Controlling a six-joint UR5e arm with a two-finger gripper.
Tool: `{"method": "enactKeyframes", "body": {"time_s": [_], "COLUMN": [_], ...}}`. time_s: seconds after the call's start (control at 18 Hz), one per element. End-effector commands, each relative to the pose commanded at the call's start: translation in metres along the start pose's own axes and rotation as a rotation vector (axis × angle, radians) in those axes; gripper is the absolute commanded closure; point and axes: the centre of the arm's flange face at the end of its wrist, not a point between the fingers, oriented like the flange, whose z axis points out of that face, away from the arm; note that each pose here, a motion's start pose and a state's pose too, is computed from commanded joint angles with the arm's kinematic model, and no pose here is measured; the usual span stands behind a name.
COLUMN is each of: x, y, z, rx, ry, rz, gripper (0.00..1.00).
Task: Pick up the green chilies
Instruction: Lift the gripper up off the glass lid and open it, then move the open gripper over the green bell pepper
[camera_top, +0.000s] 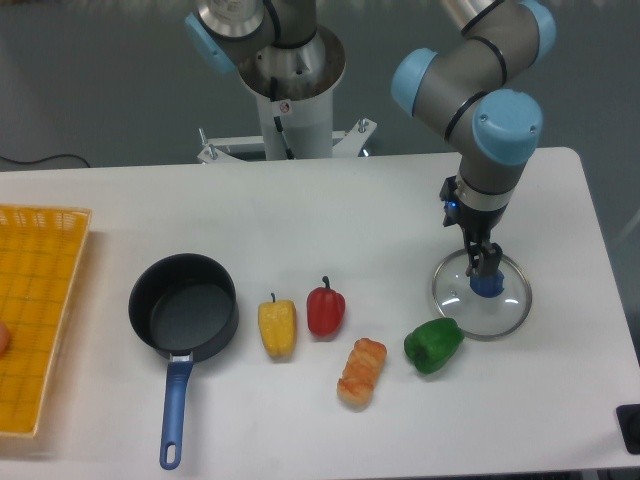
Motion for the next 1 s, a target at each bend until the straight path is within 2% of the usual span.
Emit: {"method": "enactKeyframes", "body": {"time_s": [0.22,0.39,0.61,1.0], "x": [-0.002,-0.006,-0.031,-0.062], "y": [-0.009,-0.020,-0.034,-0.032], "z": [-0.001,0.003,0.014,0.038], "rx": [-0.015,-0.009,-0.006,0.035], "ry": [0.000,-0.003,-0.001,-0.041], "rz": [-0.035,-0.176,-0.167,-0.187], "gripper": [0.00,0.00,0.00,0.00]}}
